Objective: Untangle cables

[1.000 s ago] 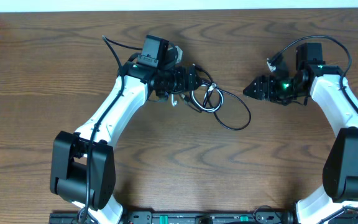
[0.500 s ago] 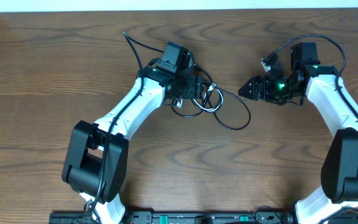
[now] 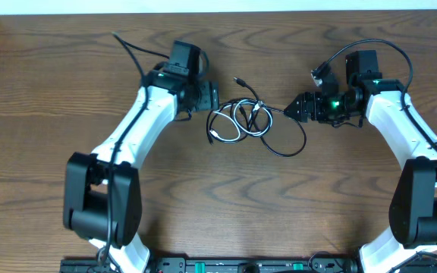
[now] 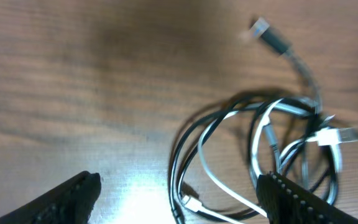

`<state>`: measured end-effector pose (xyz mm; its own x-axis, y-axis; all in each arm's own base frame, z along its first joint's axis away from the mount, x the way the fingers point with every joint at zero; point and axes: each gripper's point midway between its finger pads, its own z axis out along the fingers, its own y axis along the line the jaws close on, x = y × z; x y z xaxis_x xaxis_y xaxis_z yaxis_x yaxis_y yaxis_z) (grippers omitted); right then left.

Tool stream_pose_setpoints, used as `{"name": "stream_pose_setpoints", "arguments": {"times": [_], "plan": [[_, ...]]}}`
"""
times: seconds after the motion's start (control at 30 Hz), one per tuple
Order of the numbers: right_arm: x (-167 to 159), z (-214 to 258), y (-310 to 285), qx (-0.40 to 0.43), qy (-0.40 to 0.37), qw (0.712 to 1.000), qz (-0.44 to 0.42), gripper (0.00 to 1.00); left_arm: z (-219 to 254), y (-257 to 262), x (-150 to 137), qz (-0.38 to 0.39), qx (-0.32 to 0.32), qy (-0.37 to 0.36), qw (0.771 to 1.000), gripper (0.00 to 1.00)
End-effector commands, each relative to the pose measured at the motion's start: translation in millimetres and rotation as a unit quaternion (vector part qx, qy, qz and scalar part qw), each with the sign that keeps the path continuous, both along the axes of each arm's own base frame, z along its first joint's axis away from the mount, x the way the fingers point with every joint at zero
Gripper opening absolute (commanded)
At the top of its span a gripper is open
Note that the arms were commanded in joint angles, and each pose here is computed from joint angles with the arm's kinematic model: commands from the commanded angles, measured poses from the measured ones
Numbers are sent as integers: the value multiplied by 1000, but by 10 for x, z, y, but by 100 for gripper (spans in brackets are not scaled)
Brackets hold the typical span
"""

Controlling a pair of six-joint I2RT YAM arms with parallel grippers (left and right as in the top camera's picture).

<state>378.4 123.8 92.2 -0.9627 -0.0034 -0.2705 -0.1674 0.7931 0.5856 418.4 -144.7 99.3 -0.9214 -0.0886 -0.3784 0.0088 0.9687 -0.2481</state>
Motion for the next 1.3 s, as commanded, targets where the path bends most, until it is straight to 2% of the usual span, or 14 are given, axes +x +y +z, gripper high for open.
{"name": "stream_pose_setpoints", "arguments": {"times": [0.0, 0.23, 0.4, 0.57, 0.67, 0.87, 0.97, 1.0, 1.03, 1.07, 1.13, 1.17, 1.23, 1.27], "plan": [[14, 82, 10, -3, -19, 1000, 9, 84, 350, -303, 41, -40, -72, -33, 996, 86], [7, 82, 24, -3, -19, 1000, 11, 85, 143, -819, 27, -97, -84, -38, 991, 85], [-16, 73, 24, -4, -13, 1000, 11, 85, -230, -891, -8, -107, -34, -19, 994, 83], [-12, 66, 19, -8, -16, 1000, 13, 86, -624, -854, 72, -92, -8, -3, 996, 59], [-17, 45, -8, -17, -14, 1000, 11, 87, -735, -834, 22, -73, -10, 20, 997, 53], [-3, 46, -12, -19, -17, 1000, 10, 87, -889, -810, -27, -37, -16, 48, 998, 49], [-9, 44, -12, -19, -16, 1000, 10, 87, -1045, -814, -106, -17, -18, 77, 997, 43], [-11, 43, -13, -19, -15, 1000, 10, 87, -1077, -812, -134, -17, -17, 84, 996, 35], [-12, 42, -13, -19, -15, 1000, 10, 86, -1099, -804, -185, -18, -12, 94, 995, 19], [-12, 43, -13, -19, -15, 1000, 10, 86, -1104, -796, -228, -19, -8, 101, 995, 8], [-3, 46, -11, -19, -17, 1000, 10, 85, -1028, -814, -242, -17, -14, 101, 995, 8], [2, 62, 9, -12, -19, 1000, 12, 73, -919, -852, -238, -21, -27, 95, 995, 7], [9, 153, 98, 16, -29, 999, 22, 38, -699, -898, -216, -27, -46, 78, 996, 7], [15, 204, 149, 30, -36, 998, 28, 35, -559, -922, -206, -30, -56, 67, 996, 8]]}}
